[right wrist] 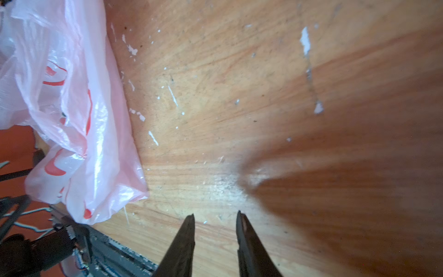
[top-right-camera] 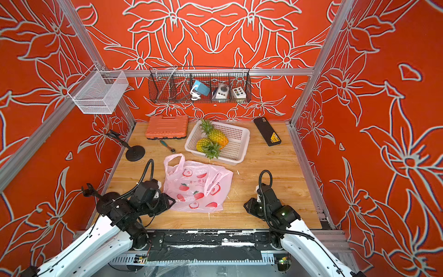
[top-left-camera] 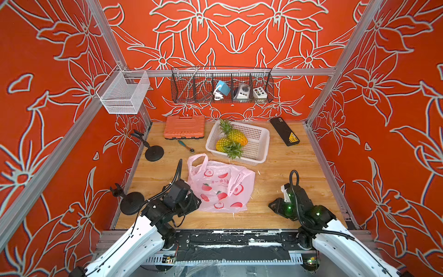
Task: Place the pineapple into a plastic bag & tie a knot
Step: Adjust the plastic bag at the center of the board.
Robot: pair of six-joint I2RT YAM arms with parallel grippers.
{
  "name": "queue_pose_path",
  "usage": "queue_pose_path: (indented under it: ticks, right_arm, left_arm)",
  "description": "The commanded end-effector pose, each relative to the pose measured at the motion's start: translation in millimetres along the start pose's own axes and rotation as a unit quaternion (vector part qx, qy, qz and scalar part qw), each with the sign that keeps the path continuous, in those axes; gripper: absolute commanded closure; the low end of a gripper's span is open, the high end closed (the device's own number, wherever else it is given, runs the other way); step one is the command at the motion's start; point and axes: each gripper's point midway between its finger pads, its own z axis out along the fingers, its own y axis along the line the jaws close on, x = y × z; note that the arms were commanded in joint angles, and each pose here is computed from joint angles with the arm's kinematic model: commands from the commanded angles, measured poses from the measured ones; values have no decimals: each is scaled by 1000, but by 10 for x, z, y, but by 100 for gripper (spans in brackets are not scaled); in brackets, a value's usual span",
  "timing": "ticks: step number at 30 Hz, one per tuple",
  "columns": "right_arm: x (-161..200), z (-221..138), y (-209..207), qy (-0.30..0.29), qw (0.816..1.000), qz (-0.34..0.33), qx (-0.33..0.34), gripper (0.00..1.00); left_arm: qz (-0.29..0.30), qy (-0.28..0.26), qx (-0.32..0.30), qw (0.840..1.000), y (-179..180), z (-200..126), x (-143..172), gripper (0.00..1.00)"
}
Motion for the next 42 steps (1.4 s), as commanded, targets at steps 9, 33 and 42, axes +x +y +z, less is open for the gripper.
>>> queue_pose_path:
  ticks: [9, 33, 42]
  right_arm:
    - [-179, 32, 338, -14, 998, -54, -4, 73]
    - [414, 1043, 1766, 131, 959, -236, -89, 66]
    - [420, 1535, 2415, 123, 960, -219, -123, 69]
  left_arm:
    - [-26, -35, -62, 997, 239, 345, -137, 70]
    - [7, -167, -142, 976, -12, 168, -1698, 57]
    - [74, -150, -105, 980, -455, -197, -1785, 38]
